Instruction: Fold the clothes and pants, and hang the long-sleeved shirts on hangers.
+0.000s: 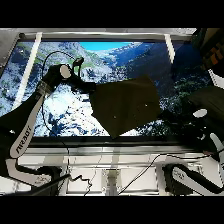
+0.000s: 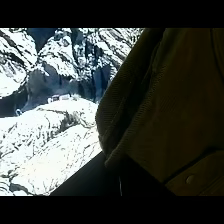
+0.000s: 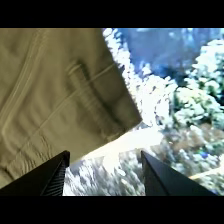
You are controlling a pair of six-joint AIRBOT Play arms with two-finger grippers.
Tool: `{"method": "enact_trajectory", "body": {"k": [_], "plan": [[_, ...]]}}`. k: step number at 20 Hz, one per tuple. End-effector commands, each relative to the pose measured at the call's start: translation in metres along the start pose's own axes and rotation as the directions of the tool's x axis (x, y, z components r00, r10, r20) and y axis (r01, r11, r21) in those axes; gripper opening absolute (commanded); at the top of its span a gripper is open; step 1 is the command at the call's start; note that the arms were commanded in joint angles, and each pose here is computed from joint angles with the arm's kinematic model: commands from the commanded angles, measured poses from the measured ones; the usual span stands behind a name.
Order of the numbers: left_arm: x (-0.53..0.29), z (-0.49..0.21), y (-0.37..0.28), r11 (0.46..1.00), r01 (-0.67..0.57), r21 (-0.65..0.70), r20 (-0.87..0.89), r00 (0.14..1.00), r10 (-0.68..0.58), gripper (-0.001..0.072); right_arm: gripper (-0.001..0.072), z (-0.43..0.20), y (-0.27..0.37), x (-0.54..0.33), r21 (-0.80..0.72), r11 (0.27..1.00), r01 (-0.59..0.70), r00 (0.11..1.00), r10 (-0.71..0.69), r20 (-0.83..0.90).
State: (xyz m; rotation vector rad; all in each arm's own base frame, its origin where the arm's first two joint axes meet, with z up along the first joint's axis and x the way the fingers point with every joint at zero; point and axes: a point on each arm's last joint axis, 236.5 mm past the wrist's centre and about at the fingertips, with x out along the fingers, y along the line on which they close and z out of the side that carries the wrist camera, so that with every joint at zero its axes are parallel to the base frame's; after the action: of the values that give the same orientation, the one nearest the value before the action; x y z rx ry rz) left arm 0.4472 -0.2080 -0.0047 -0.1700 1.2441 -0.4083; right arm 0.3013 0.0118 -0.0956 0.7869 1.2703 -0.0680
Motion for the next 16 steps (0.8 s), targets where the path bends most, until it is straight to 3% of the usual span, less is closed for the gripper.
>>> {"method": "enact_trajectory", "body": {"k": [1, 3, 4, 7, 13, 16], "plan": [[0.003, 0.0, 0.001, 1.0, -0.001, 0.002, -0.003, 1.0, 0.001, 0.0022, 0.0475, 0.012, 0.006, 0.009, 0.067, 0.997, -0.023, 0.996, 0.018, 0.082], [0.007, -0.003, 0.003, 1.0, -0.004, -0.002, -0.014, 1.0, 0.004, 0.0022, 0.0446, 0.015, 0.018, 0.02, 0.038, 0.999, -0.024, 0.994, 0.02, 0.11], [0.009, -0.003, 0.003, 1.0, -0.004, -0.003, -0.017, 1.0, 0.004, 0.0022, 0.0394, 0.018, 0.023, 0.027, 0.039, 0.999, -0.02, 0.991, 0.014, 0.131], [0.008, -0.003, 0.004, 1.0, -0.007, -0.001, -0.018, 1.0, 0.007, 0.0023, 0.0073, 0.031, 0.04, 0.038, 0.013, 1.0, -0.027, 0.976, 0.024, 0.216], [-0.041, 0.019, 0.047, 0.968, -0.223, 0.113, 0.099, 0.972, 0.212, 0.0022, 0.0049, 0.106, 0.146, -0.015, -0.249, 0.965, -0.079, 0.882, 0.184, 0.434], [-0.081, 0.035, 0.044, 0.964, -0.245, 0.106, 0.211, 0.953, 0.219, 0.0022, 0.0048, 0.157, 0.205, -0.061, -0.332, 0.937, -0.108, 0.781, 0.287, 0.555]]}}
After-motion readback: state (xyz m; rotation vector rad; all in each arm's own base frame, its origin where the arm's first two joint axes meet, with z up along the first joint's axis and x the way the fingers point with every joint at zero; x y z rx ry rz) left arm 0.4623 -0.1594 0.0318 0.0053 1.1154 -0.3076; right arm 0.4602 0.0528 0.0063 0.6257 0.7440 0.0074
